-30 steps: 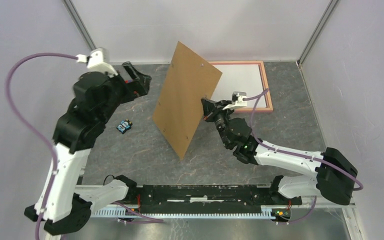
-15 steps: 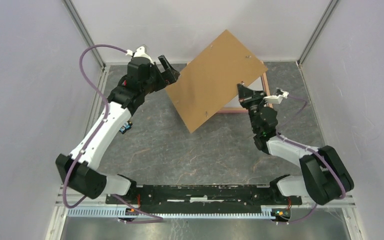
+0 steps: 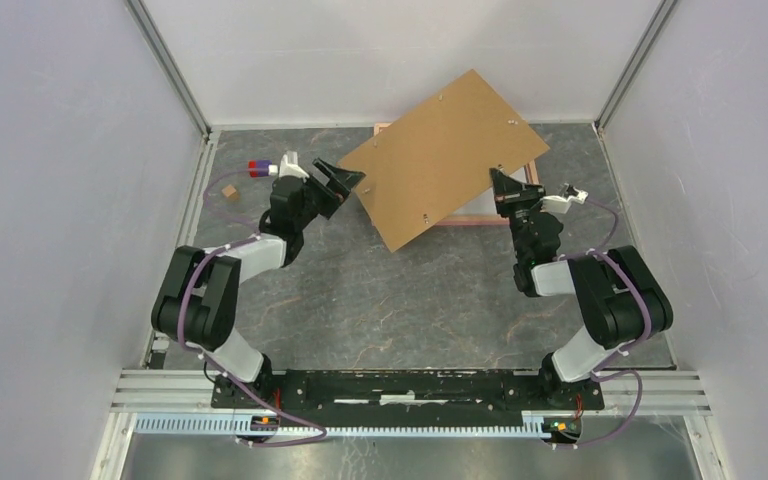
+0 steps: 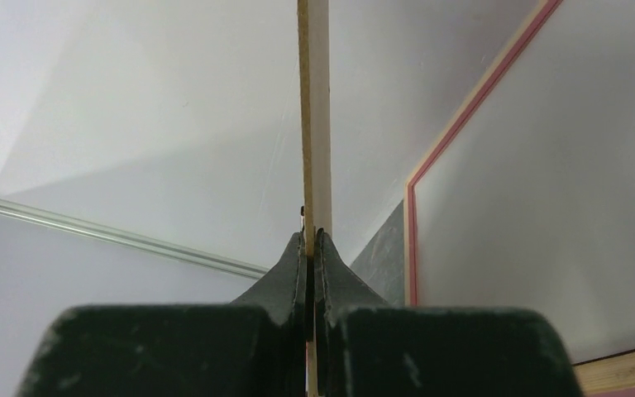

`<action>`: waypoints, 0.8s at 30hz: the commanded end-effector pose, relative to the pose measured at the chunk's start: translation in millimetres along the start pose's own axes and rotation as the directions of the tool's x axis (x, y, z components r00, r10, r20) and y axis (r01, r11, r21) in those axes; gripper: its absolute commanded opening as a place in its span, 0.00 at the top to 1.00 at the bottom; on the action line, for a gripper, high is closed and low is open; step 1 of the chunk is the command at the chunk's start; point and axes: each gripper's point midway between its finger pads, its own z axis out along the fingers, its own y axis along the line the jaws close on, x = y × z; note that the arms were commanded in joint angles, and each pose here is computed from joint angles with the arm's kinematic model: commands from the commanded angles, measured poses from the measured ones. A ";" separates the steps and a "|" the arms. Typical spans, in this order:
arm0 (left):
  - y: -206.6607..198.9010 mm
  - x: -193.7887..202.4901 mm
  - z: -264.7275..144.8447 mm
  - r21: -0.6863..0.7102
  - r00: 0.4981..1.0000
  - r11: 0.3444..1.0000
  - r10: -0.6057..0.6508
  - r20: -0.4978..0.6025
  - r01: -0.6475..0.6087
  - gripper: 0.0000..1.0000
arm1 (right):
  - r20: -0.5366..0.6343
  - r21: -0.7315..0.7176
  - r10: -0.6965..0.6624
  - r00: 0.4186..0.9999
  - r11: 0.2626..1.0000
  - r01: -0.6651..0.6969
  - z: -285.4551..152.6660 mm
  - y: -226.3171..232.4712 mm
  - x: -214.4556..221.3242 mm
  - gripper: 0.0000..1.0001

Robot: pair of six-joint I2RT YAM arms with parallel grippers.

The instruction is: Put the photo into the frame

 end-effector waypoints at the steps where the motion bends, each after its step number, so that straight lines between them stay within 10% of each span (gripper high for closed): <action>1: -31.9 -9.9 -11.6 0.253 0.989 0.964 -0.109 0.098 0.081 0.00 | 0.063 -0.230 0.109 0.992 0.969 -0.092 0.6 61.7 -31.8 1.00; 8: -52.6 33.7 2.3 0.493 0.956 0.825 -0.288 -0.055 0.277 0.10 | 0.050 -0.222 0.103 0.993 0.971 -0.090 7.1 54.8 -32.6 1.00; 24: -71.6 68.1 11.3 0.516 0.959 0.810 -0.254 -0.122 0.280 0.58 | 0.025 -0.206 0.117 0.993 0.972 -0.110 11.4 40.3 -27.8 1.00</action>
